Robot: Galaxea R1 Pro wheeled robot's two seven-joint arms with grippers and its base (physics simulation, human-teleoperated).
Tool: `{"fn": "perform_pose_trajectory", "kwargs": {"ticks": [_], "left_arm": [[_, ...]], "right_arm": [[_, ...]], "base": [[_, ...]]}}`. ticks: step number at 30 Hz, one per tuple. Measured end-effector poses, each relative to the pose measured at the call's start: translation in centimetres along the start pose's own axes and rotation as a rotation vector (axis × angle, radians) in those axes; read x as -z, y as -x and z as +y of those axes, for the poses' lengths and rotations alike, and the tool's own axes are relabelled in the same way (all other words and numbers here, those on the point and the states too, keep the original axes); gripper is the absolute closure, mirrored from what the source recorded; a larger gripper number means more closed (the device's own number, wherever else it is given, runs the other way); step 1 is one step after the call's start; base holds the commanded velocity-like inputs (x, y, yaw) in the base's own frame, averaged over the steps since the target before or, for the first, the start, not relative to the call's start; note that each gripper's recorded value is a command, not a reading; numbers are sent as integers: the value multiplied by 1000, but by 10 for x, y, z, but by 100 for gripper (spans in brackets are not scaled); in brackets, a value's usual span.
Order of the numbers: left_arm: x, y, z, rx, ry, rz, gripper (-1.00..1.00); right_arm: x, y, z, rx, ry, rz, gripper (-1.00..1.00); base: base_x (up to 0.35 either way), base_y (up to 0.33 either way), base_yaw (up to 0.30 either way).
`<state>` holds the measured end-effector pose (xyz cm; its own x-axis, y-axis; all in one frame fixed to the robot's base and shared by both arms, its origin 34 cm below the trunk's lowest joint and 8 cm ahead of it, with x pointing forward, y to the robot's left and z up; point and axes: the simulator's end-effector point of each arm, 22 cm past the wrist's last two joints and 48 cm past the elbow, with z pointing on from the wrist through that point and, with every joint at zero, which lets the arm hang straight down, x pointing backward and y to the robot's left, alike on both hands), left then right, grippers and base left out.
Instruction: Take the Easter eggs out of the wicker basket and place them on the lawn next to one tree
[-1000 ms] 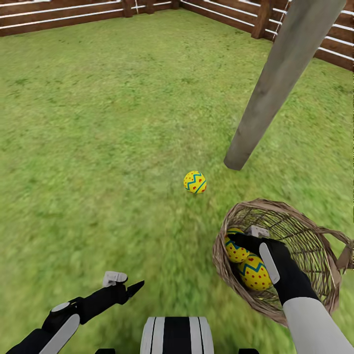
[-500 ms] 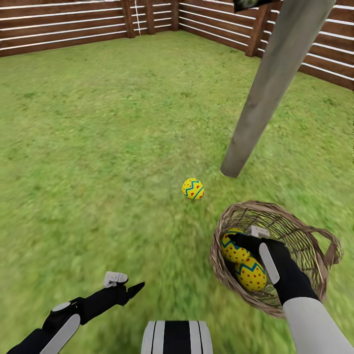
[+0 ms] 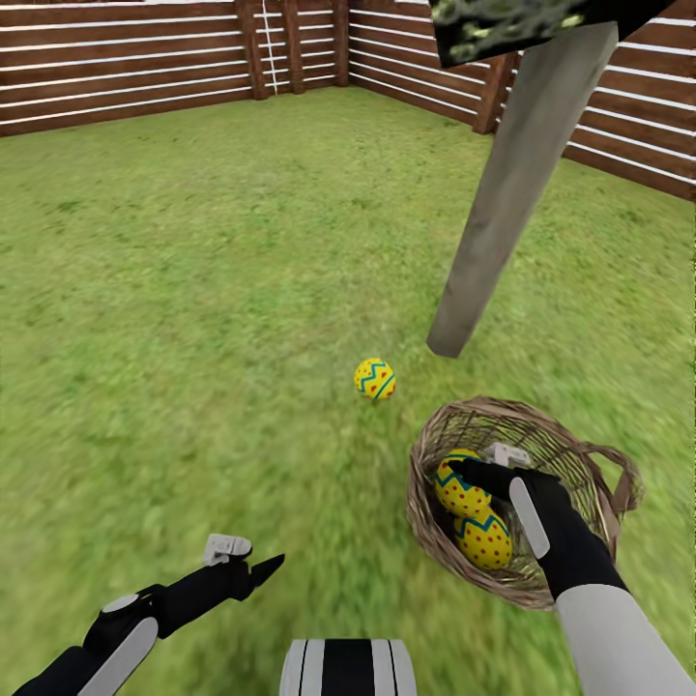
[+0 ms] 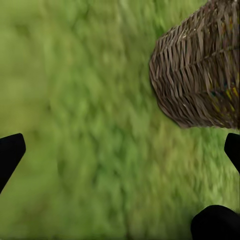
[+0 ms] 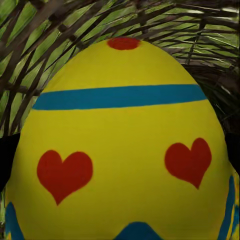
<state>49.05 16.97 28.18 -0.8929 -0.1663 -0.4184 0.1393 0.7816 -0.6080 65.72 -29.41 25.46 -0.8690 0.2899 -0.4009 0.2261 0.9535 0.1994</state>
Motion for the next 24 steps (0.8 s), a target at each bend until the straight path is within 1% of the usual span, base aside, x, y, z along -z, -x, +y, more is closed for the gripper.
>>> {"fn": "perform_pose_trajectory", "kwargs": {"ticks": [7, 14, 19, 24], "left_arm": [[10, 14, -12, -5, -3, -6, -100], [21, 29, -23, -12, -4, -17, -100], [29, 38, -31, -16, -5, -22, -100], [36, 48, -39, -21, -7, -27, -100]], "right_arm": [[16, 15, 6, 2, 2, -10, 100], [34, 32, 13, 6, 5, -26, 100], [46, 42, 18, 10, 8, -32, 100], [58, 53, 23, 14, 12, -41, 100]], "base": [[-191, 0, -43], [-44, 0, 0], [-200, 0, 0], [-280, 0, 0]]}}
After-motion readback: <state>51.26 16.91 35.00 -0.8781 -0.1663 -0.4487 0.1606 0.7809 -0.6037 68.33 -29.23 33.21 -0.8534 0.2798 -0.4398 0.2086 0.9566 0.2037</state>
